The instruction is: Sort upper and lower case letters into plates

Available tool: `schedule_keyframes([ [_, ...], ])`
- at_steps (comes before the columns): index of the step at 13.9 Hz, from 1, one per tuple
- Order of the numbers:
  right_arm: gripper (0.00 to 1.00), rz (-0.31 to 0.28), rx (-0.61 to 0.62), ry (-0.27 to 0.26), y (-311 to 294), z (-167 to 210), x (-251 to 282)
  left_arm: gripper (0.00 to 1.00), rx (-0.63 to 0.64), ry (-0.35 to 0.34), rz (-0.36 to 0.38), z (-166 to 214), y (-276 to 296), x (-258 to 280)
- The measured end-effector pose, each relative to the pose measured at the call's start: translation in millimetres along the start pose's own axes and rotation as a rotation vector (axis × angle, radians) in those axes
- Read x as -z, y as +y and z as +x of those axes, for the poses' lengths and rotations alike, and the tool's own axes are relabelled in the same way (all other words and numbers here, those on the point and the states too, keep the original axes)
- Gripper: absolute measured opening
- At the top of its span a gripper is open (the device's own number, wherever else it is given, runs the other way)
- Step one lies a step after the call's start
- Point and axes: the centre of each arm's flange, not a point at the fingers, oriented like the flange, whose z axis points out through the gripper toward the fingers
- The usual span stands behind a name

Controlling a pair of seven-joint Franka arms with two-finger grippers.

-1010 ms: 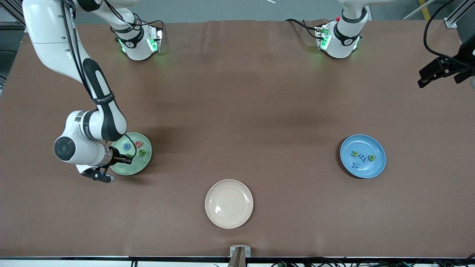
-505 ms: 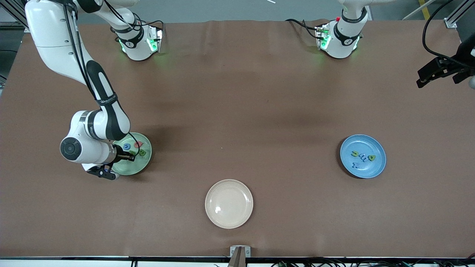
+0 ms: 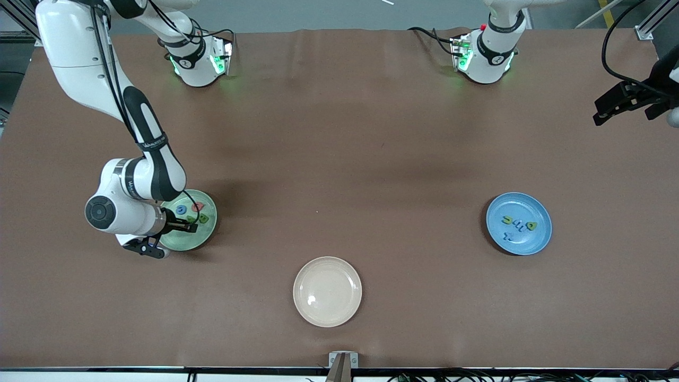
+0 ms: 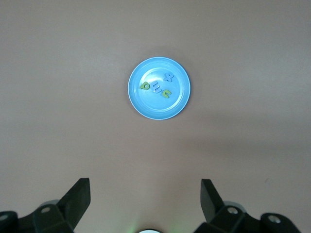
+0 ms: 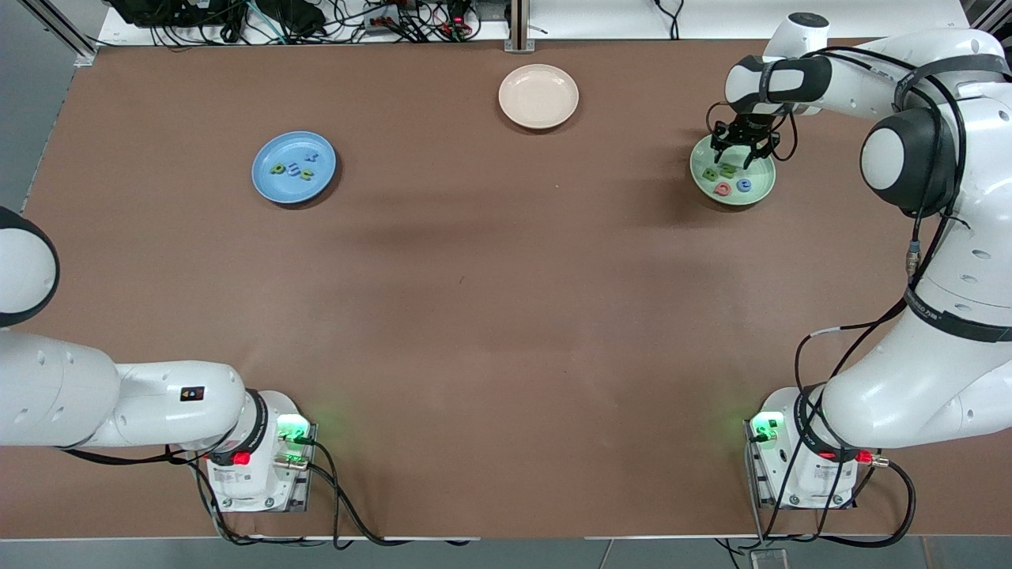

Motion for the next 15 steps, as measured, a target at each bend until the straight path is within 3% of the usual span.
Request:
schedule_keyframes([
  [2, 0.99, 0.008, 0.006, 0.019, -4.6, 3.7, 12.0, 1.0, -0.002, 0.001, 0.0, -0.5, 0.9, 0.7],
  [4, 1.0, 0.014, 0.015, 0.011, -10.7, 4.5, 39.2, 1.0, -0.002, 0.002, 0.0, -0.9, 0.9, 1.2],
  [6, 1.0, 0.011, 0.024, -0.031, -13.5, 2.9, 77.1, 1.0, -0.002, 0.003, 0.0, -0.8, 0.9, 1.3],
  [9, 1.0, -0.055, 0.078, -0.033, -4.2, -0.8, 128.6, 1.0, -0.001, 0.003, 0.0, -0.8, 0.5, 1.3],
  [15, 1.0, -0.054, 0.205, -0.06, 71.5, -1.9, 226.7, 1.0, 0.003, 0.003, 0.0, -0.7, -1.5, 1.6],
])
